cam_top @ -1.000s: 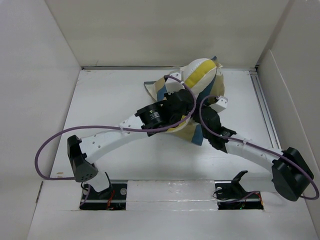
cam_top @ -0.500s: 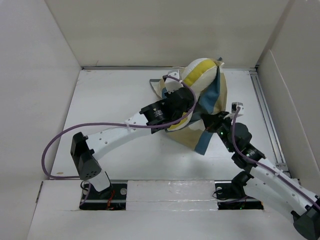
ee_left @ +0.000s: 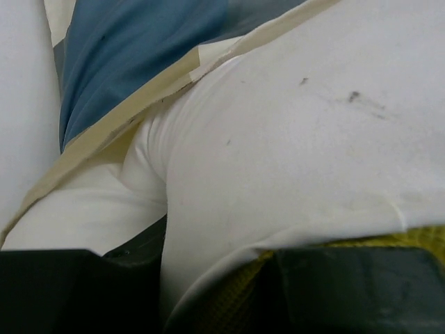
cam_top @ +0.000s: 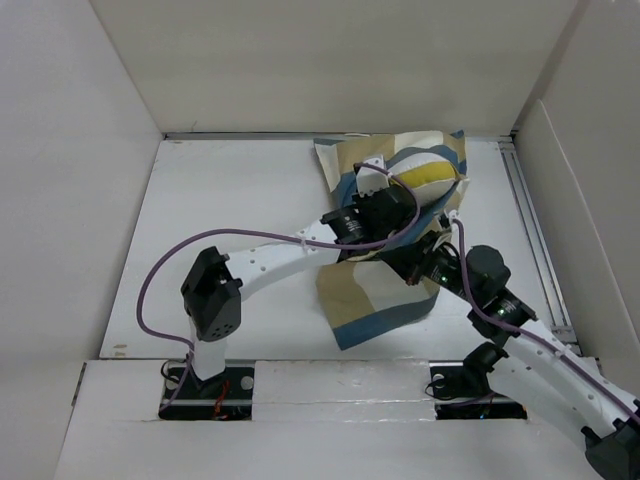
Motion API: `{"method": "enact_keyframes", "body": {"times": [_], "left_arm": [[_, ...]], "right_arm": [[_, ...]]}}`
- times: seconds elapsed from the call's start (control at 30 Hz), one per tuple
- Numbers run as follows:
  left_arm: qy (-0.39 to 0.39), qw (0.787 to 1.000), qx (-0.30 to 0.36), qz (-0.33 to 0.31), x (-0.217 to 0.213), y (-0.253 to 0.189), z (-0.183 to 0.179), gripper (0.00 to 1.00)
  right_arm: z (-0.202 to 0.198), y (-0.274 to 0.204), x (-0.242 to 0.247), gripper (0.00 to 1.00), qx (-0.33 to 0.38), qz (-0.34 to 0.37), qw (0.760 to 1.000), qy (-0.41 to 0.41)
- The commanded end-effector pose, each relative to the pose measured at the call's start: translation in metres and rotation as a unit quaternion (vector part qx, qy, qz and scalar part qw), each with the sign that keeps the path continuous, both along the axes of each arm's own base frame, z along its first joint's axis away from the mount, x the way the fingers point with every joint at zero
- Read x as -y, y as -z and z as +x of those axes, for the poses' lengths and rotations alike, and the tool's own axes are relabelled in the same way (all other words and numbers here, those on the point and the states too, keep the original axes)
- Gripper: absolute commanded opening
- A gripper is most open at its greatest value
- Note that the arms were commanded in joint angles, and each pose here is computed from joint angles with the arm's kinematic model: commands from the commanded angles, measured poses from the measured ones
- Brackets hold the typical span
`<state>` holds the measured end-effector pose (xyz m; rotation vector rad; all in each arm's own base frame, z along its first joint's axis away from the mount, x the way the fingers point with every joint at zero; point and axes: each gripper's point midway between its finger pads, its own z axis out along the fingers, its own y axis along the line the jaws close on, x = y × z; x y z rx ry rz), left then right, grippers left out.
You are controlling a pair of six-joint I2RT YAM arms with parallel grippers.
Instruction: Put the pillow into the pillowcase
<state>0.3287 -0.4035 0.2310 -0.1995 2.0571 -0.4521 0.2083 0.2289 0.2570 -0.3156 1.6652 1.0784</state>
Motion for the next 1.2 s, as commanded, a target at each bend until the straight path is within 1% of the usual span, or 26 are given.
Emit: {"method": "enact_keyframes", "body": {"times": [0.0, 0.03, 0.1, 0.17, 0.2, 0.3, 0.33, 0.47, 0.53, 0.57, 0.63, 0.67, 0.73, 0.77, 0.83, 0.87, 0.93, 0.97, 1.0, 1.07, 1.1, 1.17], "left_arm": [[-0.064, 0.998, 0.003, -0.029, -0.008, 0.007, 0.019, 0.0], [-0.06, 0.998, -0.001, -0.021, -0.004, 0.018, 0.015, 0.0], [-0.057, 0.998, -0.023, 0.015, -0.003, 0.06, 0.008, 0.0], [-0.056, 0.997, -0.046, 0.03, 0.002, 0.093, 0.002, 0.0], [-0.052, 0.995, -0.07, 0.053, 0.004, 0.126, -0.001, 0.0], [-0.057, 0.99, -0.104, 0.07, 0.006, 0.168, -0.006, 0.0], [-0.054, 0.988, -0.121, 0.083, 0.007, 0.191, -0.01, 0.0], [-0.052, 0.982, -0.153, 0.098, 0.006, 0.231, -0.018, 0.0], [-0.043, 0.981, -0.164, 0.092, 0.009, 0.242, -0.022, 0.0], [-0.035, 0.978, -0.184, 0.092, 0.008, 0.255, -0.026, 0.0], [-0.042, 0.972, -0.21, 0.094, -0.003, 0.276, -0.034, 0.0], [-0.04, 0.971, -0.216, 0.098, -0.007, 0.282, -0.038, 0.0], [-0.048, 0.967, -0.235, 0.086, -0.017, 0.296, -0.04, 0.0], [-0.048, 0.962, -0.249, 0.1, -0.031, 0.311, -0.051, 0.0], [-0.038, 0.96, -0.261, 0.097, -0.036, 0.318, -0.056, 0.0], [-0.035, 0.959, -0.263, 0.105, -0.04, 0.32, -0.058, 0.0], [-0.038, 0.949, -0.286, 0.123, -0.051, 0.342, -0.065, 0.0], [-0.045, 0.948, -0.29, 0.127, -0.055, 0.346, -0.061, 0.0], [-0.042, 0.945, -0.299, 0.129, -0.056, 0.352, -0.065, 0.0], [-0.051, 0.941, -0.308, 0.132, -0.064, 0.36, -0.062, 0.0], [-0.056, 0.938, -0.314, 0.138, -0.072, 0.365, -0.067, 0.0], [-0.071, 0.935, -0.316, 0.145, -0.082, 0.371, -0.067, 0.0]], "right_arm": [[-0.044, -0.079, -0.009, 0.0, 0.118, 0.058, 0.986, -0.101], [-0.047, -0.081, -0.007, 0.0, 0.124, 0.059, 0.985, -0.107], [-0.055, -0.087, -0.003, 0.0, 0.135, 0.064, 0.982, -0.112], [-0.063, -0.089, 0.0, 0.0, 0.136, 0.071, 0.981, -0.118], [-0.072, -0.097, 0.006, 0.0, 0.142, 0.084, 0.979, -0.119], [-0.081, -0.102, 0.015, 0.0, 0.145, 0.099, 0.978, -0.109], [-0.087, -0.101, 0.019, 0.0, 0.142, 0.104, 0.978, -0.11], [-0.098, -0.106, 0.033, 0.0, 0.138, 0.112, 0.98, -0.091], [-0.093, -0.108, 0.045, 0.0, 0.131, 0.109, 0.984, -0.05], [-0.092, -0.11, 0.051, 0.0, 0.136, 0.105, 0.985, -0.032], [-0.089, -0.124, 0.066, 0.0, 0.144, 0.106, 0.984, 0.009], [-0.086, -0.119, 0.07, 0.0, 0.132, 0.092, 0.987, 0.022], [-0.087, -0.127, 0.079, 0.0, 0.139, 0.092, 0.985, 0.043], [-0.092, -0.137, 0.085, 0.0, 0.152, 0.096, 0.982, 0.049], [-0.097, -0.145, 0.093, 0.0, 0.156, 0.1, 0.981, 0.057], [-0.107, -0.161, 0.1, 0.0, 0.173, 0.114, 0.977, 0.057], [-0.12, -0.177, 0.103, 0.0, 0.188, 0.128, 0.973, 0.045], [-0.126, -0.185, 0.106, 0.0, 0.197, 0.134, 0.97, 0.041], [-0.139, -0.203, 0.113, 0.0, 0.217, 0.148, 0.964, 0.037], [-0.146, -0.215, 0.118, 0.0, 0.223, 0.153, 0.962, 0.037], [-0.159, -0.231, 0.127, 0.0, 0.239, 0.165, 0.956, 0.037], [-0.158, -0.239, 0.132, 0.0, 0.238, 0.162, 0.956, 0.05]]}}
